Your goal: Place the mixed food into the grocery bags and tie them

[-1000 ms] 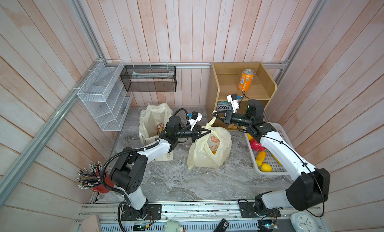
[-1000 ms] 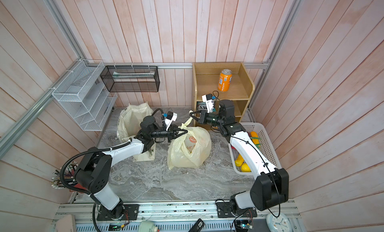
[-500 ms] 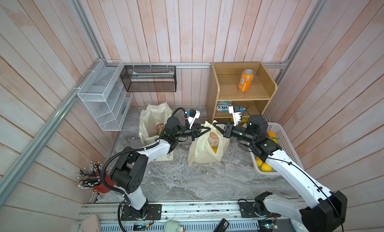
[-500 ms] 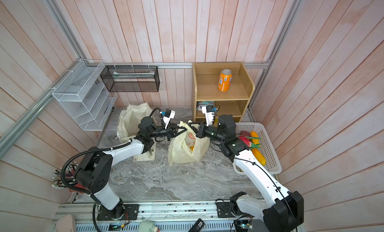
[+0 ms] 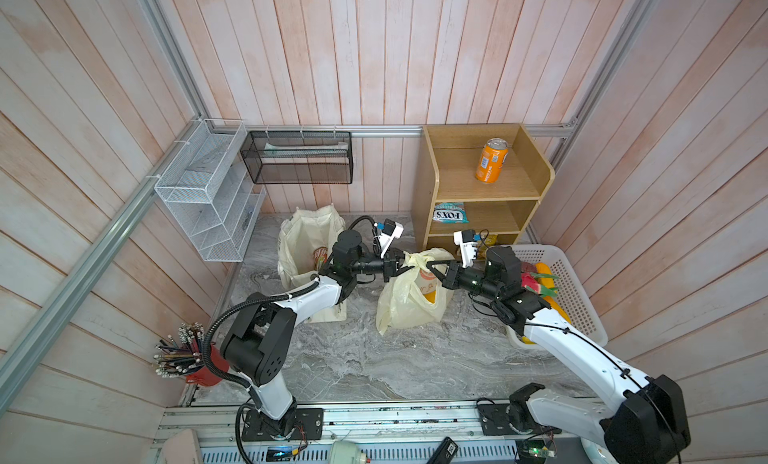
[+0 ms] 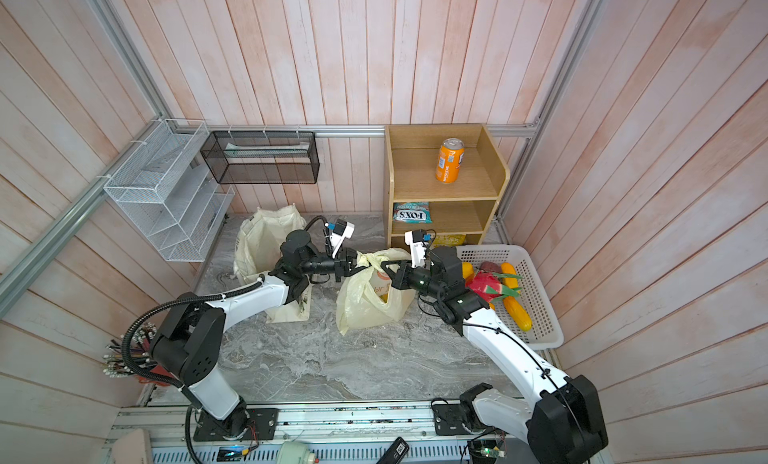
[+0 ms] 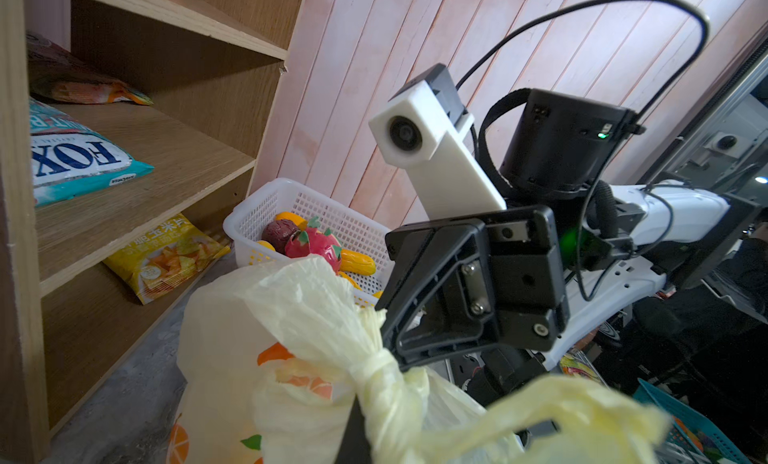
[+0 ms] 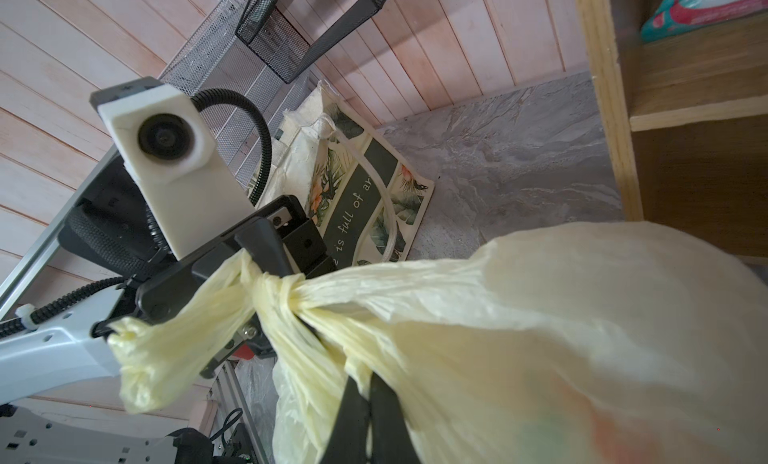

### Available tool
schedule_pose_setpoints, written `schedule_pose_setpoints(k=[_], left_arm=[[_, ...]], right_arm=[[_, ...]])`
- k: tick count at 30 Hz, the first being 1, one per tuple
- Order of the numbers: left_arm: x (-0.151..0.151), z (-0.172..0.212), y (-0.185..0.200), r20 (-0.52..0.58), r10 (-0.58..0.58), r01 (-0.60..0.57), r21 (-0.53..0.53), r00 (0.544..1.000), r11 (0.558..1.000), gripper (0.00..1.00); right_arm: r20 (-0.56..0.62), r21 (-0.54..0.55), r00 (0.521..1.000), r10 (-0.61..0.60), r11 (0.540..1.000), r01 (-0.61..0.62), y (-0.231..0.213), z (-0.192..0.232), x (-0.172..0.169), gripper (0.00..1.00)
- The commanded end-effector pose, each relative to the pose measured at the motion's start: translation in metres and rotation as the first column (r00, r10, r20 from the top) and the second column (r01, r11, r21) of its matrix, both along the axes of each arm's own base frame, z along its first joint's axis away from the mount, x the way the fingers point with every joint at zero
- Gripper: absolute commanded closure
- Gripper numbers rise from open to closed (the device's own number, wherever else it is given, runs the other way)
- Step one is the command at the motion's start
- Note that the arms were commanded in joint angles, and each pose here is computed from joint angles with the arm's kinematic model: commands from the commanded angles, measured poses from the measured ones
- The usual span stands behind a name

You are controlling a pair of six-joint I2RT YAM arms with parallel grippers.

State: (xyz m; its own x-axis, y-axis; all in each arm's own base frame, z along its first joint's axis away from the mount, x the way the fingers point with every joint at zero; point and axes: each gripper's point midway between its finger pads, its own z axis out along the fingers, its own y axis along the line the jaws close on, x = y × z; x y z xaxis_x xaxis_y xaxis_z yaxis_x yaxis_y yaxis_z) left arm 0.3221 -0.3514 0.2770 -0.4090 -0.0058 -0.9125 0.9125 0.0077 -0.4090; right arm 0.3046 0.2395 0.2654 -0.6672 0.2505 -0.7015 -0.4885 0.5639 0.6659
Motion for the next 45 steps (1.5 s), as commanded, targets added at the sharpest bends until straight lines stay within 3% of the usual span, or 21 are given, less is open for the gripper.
schedule_pose_setpoints(k=[1, 12, 26, 38, 45], left_arm=[[-0.004, 0.014, 0.002, 0.054, -0.069, 0.07, -0.008, 0.996, 0.998, 1.0], [-0.017, 0.011, 0.002, -0.003, -0.181, 0.181, 0.021, 0.983, 0.983, 0.77], [-0.012, 0.011, -0.002, -0.014, -0.181, 0.181, 0.021, 0.983, 0.983, 0.68], [0.004, 0.005, -0.01, 0.007, -0.059, 0.059, 0.029, 0.998, 0.998, 0.69], [0.012, 0.009, -0.012, 0.042, 0.017, -0.018, 0.034, 0.999, 0.999, 0.97]], right_arm=[[-0.031, -0.014, 0.999, -0.034, 0.999, 0.034, -0.007, -0.013, 0.001, 1.0], [-0.042, -0.004, 0.999, -0.013, 1.0, 0.012, -0.001, -0.015, 0.004, 1.0], [-0.031, 0.008, 0.998, 0.05, 0.999, -0.05, 0.012, -0.011, 0.0, 1.0], [-0.039, 0.001, 0.998, 0.053, 0.999, -0.053, 0.016, -0.015, -0.006, 1.0], [-0.051, 0.006, 0.997, 0.056, 0.998, -0.056, 0.017, -0.019, -0.008, 1.0]])
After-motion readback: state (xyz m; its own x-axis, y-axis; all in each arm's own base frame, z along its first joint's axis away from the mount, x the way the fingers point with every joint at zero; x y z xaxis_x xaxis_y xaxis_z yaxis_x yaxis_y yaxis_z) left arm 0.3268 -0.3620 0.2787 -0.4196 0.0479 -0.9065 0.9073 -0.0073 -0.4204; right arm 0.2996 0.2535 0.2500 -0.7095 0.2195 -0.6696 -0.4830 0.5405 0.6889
